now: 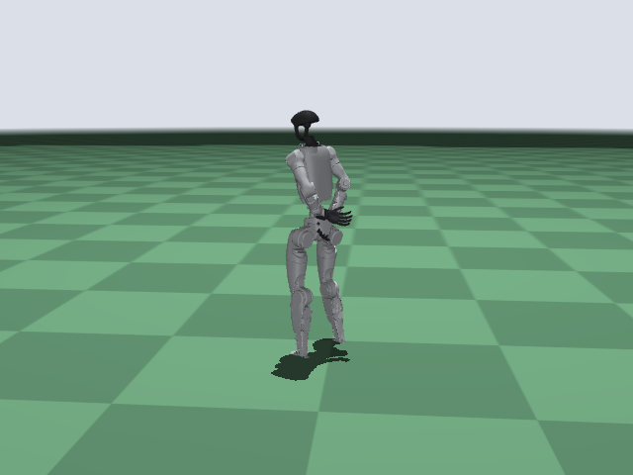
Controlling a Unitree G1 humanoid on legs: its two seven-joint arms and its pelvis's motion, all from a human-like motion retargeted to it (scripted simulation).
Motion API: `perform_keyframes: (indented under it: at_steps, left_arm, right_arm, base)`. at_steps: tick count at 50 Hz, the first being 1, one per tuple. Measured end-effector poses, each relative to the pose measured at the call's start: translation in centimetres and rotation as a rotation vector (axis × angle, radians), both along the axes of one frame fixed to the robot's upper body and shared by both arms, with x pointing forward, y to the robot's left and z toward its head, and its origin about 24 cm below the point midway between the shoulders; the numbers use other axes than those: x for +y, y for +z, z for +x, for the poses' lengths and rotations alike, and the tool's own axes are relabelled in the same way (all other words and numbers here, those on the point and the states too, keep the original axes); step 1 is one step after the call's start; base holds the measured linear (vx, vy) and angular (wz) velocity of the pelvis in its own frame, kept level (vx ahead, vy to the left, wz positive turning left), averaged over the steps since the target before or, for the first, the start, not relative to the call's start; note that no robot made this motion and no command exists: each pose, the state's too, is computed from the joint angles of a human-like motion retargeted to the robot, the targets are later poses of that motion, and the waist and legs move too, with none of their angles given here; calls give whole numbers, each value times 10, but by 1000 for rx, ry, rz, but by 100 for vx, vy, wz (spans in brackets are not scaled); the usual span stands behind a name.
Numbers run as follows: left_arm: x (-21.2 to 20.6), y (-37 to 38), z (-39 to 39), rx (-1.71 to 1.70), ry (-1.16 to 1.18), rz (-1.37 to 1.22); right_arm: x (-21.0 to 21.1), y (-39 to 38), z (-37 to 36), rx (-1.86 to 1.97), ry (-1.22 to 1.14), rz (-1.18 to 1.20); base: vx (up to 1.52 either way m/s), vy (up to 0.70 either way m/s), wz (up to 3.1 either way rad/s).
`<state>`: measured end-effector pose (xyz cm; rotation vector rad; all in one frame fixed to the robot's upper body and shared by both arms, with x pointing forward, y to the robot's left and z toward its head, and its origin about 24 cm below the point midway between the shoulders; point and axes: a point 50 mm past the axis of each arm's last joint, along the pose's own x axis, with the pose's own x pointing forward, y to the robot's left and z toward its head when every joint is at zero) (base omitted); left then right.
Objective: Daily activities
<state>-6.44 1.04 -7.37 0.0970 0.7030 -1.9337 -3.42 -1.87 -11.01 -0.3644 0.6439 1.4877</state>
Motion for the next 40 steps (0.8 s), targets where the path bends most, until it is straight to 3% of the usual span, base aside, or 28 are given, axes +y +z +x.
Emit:
perform_keyframes:
  at_steps: [40]
  left_arm:
    - [-4, 11, 10, -99, -6, -118]
  right_arm:
    - [-17, 0, 7, -79, 86, 27]
  base:
    - [0, 4, -11]
